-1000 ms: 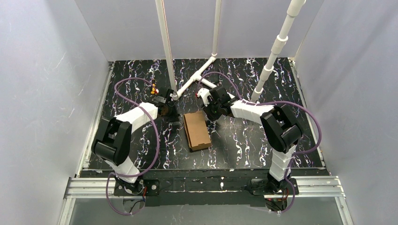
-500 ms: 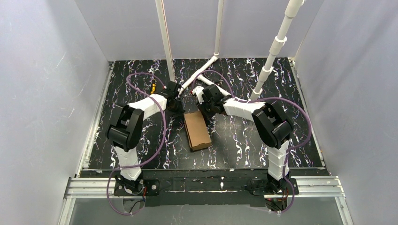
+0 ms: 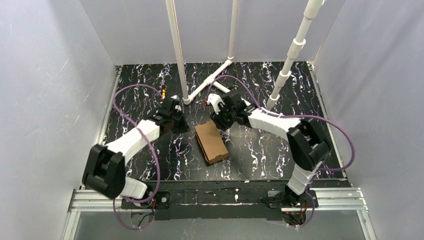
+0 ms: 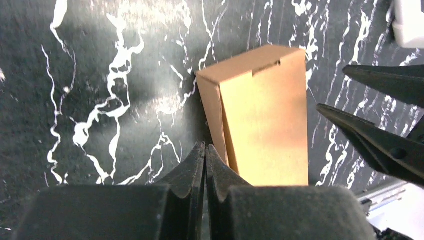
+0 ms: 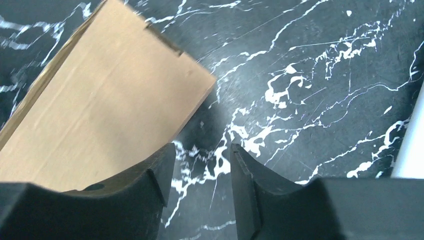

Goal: Fold the paper box

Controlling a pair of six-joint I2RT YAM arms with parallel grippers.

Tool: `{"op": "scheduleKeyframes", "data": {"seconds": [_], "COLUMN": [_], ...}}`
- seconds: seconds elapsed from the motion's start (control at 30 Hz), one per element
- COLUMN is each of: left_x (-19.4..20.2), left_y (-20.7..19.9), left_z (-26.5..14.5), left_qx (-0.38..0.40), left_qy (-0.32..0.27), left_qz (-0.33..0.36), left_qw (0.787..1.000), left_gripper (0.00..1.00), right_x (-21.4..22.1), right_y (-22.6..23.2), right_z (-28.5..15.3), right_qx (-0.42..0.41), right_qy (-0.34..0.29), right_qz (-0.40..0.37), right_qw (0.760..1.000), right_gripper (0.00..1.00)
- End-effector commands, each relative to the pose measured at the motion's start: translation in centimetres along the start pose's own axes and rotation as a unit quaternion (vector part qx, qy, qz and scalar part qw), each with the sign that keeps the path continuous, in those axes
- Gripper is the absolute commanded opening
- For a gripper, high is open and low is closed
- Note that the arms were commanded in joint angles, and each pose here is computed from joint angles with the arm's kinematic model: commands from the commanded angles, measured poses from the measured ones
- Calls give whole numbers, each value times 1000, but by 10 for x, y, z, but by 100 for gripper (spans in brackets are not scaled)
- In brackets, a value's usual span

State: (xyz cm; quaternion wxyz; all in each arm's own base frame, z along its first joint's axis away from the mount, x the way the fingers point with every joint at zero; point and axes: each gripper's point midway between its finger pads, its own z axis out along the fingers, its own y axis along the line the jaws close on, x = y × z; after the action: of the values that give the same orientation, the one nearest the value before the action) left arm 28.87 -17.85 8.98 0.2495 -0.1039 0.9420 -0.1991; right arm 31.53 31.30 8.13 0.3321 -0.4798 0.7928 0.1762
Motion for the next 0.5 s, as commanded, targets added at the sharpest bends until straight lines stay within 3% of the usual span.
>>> {"op": "scheduleKeyframes", "data": {"seconds": [0.0, 0.17, 0.47], "left_x": [30, 72, 118], "left_y": [3, 2, -15], "left_z": [-16, -26, -12], "left_qx": [47, 107, 72], "left_qy": [8, 29, 54], "left_qz": [-26, -94, -118], "left_qw": [999, 989, 989], "left_gripper": [1, 1, 0], "right_x": [10, 37, 71], "right_y": [20, 29, 34], "right_z": [-33, -62, -60], "right_qx": [-55, -95, -111], "right_qy": [0, 8, -18], "right_qz": [-80, -118, -79], "right_qw": [995, 988, 990], "right_gripper": [55, 57, 53]}}
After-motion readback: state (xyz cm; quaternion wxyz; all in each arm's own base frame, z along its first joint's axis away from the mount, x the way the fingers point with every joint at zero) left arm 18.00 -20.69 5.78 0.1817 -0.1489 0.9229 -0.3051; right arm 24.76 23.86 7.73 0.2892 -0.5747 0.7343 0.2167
